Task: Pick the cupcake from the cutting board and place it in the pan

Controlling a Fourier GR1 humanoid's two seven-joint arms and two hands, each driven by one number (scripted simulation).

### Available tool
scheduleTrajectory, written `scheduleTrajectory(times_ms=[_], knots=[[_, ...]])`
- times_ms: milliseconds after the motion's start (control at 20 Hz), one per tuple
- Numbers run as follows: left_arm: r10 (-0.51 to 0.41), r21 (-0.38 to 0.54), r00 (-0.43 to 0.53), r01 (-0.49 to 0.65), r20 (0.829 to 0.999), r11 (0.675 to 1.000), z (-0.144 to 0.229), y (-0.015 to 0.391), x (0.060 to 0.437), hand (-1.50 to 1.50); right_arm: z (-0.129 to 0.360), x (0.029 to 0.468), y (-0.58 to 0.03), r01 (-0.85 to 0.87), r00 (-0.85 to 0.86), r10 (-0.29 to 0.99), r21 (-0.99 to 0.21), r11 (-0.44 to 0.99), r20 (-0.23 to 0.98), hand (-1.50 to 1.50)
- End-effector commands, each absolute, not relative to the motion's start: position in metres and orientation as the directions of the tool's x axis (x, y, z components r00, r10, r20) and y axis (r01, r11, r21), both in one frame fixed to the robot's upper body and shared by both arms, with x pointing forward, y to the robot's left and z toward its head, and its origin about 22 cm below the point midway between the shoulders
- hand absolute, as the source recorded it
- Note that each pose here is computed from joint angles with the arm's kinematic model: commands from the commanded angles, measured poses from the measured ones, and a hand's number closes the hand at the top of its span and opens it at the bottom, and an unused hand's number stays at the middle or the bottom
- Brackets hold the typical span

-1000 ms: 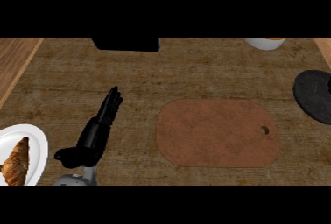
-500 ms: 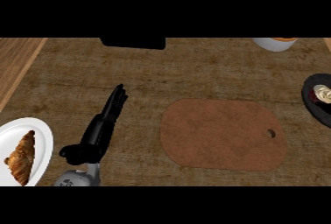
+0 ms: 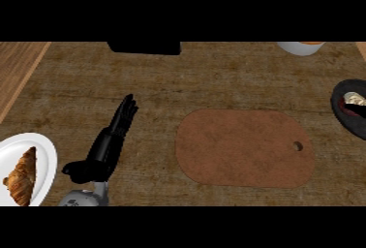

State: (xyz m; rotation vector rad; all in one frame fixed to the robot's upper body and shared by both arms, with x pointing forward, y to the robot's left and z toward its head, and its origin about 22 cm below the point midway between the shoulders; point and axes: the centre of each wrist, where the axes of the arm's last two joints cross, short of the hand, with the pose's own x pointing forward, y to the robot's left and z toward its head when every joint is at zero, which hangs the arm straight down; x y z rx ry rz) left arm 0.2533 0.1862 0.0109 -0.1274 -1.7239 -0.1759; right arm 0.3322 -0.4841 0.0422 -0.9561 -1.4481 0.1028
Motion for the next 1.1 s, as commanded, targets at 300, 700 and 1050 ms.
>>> scheduleTrajectory(times_ms=[300,700,1050], knots=[[-0.021,0.046,-0.153,0.162,0.988,0.986,0.008,0.190,0.250,0.00,0.057,0.298,-0.528,0.535,0.015,0.364,-0.315,0.784,0.931,-1.50],[-0.027,0.048,-0.149,0.140,0.989,0.989,0.011,0.204,0.251,0.00,0.040,0.236,-0.565,0.351,-0.086,0.256,-0.211,0.912,0.963,-1.50],[-0.017,0.037,-0.142,0.143,0.990,0.989,-0.003,0.200,0.243,0.00,0.026,0.201,-0.577,0.304,-0.094,0.291,-0.251,0.919,0.952,-1.50]])
